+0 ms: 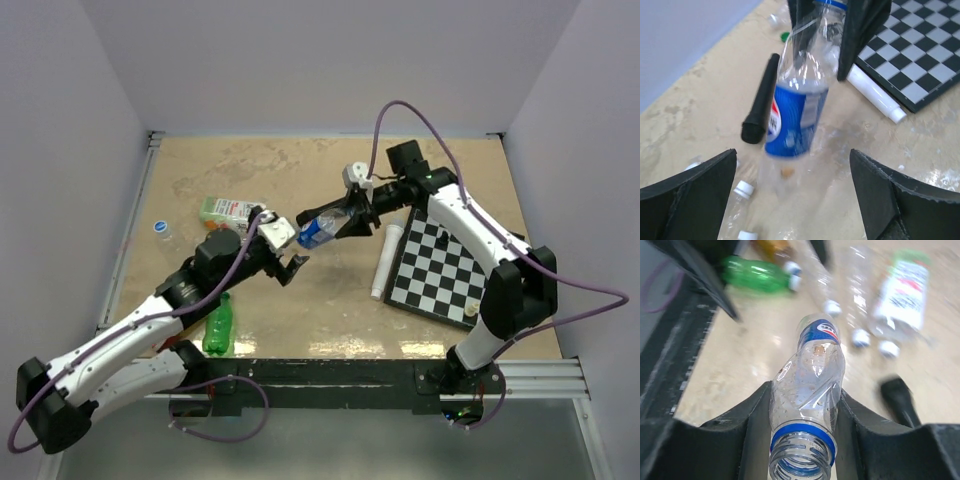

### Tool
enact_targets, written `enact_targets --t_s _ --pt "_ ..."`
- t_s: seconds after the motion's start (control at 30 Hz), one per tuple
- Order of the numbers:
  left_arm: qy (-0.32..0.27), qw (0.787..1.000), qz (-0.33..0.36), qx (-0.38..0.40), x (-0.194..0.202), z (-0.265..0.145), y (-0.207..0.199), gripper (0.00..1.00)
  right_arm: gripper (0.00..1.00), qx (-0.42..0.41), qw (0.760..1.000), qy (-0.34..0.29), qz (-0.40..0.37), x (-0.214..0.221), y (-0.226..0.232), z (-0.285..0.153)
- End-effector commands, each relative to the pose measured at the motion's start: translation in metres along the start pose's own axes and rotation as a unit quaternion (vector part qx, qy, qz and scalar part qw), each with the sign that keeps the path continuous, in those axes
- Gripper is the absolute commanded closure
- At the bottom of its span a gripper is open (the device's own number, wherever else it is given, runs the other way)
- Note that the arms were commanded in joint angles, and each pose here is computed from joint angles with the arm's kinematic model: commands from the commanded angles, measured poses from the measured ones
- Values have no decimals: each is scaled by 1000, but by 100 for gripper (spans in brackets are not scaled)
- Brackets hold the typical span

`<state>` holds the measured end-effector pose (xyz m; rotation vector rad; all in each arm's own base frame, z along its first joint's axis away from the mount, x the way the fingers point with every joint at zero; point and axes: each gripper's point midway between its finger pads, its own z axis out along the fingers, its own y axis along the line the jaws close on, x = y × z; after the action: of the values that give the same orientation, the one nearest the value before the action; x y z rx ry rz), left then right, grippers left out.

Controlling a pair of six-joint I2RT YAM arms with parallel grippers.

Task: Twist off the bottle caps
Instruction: Place the plastic bottle at the center of the board.

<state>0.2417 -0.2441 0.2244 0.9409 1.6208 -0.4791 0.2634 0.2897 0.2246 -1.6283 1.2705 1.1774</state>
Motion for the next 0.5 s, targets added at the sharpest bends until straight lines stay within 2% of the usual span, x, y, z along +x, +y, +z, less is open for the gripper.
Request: enact_targets --t_s 0.0,0.13,0.2,0.27,0.37,0.47 --pt "-45 992 5 -118 -16 -36 39 0 85 180 982 41 44 -23 -75 -53" --pt "-55 984 0 -169 -3 -55 51 0 83 350 930 89 71 -26 -139 -101" --pt "-52 984 0 -171 0 -55 52 0 83 406 903 119 77 -25 -167 -122" --pt "-35 986 1 -165 4 -50 50 0 82 424 887 153 103 -12 -182 -130" --pt "-12 988 3 -151 10 -43 47 0 82 429 875 183 126 -1 -196 -134" --pt "-9 990 3 -140 10 -40 43 0 80 455 855 206 137 8 -207 -145"
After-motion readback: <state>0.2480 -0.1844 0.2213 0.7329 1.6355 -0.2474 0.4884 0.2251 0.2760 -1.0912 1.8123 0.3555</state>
